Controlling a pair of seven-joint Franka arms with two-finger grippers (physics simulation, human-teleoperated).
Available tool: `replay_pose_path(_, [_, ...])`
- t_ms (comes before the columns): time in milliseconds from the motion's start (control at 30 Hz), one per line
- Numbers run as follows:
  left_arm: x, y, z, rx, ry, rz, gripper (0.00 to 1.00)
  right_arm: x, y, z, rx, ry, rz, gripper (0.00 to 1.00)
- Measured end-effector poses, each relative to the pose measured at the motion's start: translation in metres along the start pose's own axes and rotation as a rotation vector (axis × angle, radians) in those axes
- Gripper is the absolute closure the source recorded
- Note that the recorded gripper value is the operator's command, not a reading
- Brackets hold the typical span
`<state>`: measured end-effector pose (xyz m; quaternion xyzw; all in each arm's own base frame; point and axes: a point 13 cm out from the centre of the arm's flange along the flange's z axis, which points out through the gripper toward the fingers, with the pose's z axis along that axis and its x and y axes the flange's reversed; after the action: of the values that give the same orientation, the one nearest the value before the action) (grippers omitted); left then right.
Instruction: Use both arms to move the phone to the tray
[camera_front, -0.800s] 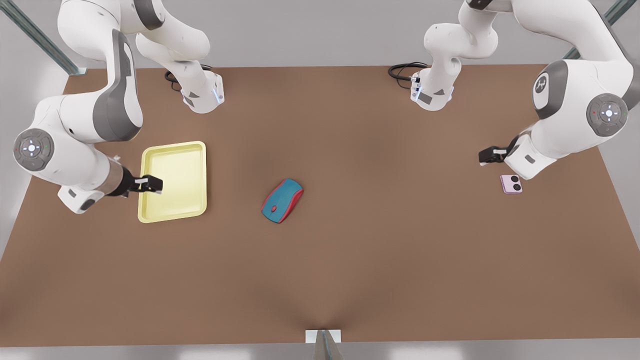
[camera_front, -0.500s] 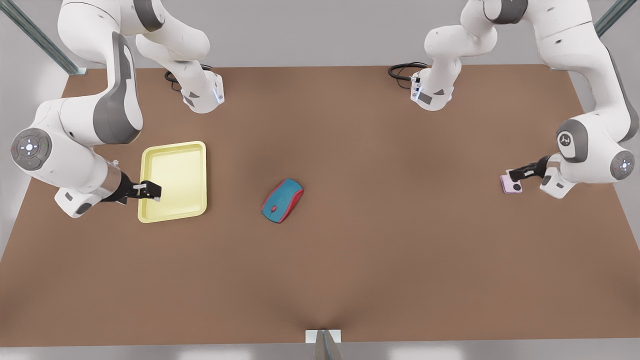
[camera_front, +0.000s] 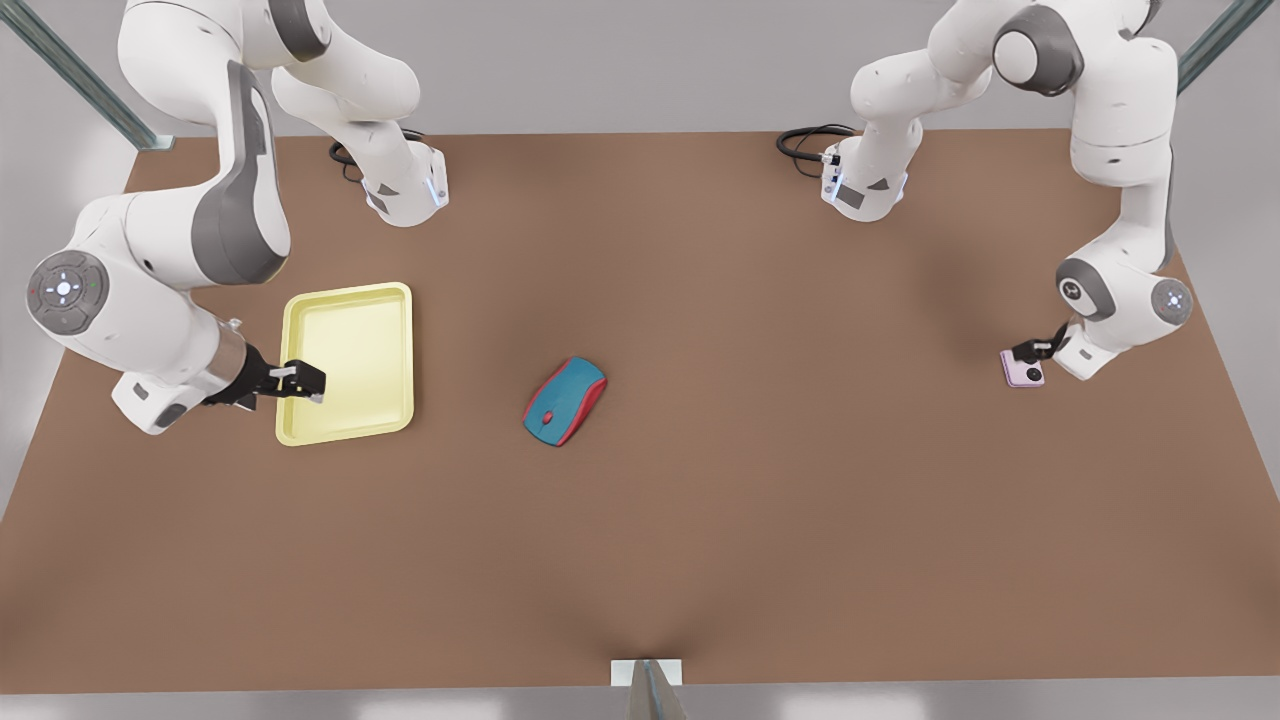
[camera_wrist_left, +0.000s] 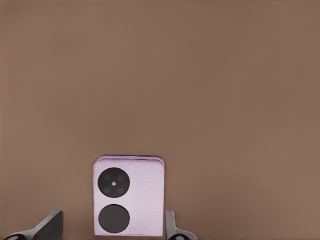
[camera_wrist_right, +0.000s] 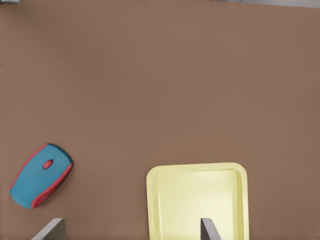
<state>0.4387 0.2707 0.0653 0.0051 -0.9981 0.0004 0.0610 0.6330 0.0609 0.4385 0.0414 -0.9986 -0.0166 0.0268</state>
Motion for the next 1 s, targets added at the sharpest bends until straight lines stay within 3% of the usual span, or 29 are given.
replay_pose_path(800, [-0.008, -0.015, 0.038, 0.0, -0.019, -0.014, 0.0, -0.003, -0.008, 0.002, -0.003, -0.003, 0.004, 0.0])
replay_pose_path(833, [-0.008, -0.015, 0.038, 0.001, -0.019, -0.018, 0.13, -0.003, -0.008, 0.002, -0.003, -0.004, 0.005, 0.0])
replay_pose_path(900, [-0.009, -0.016, 0.038, 0.001, -0.02, -0.027, 0.21, -0.003, -0.009, 0.002, -0.003, -0.004, 0.006, 0.0])
replay_pose_path(1000, [-0.009, -0.015, 0.038, 0.0, -0.02, -0.039, 0.2, -0.003, -0.013, 0.003, -0.003, -0.002, 0.009, 0.0])
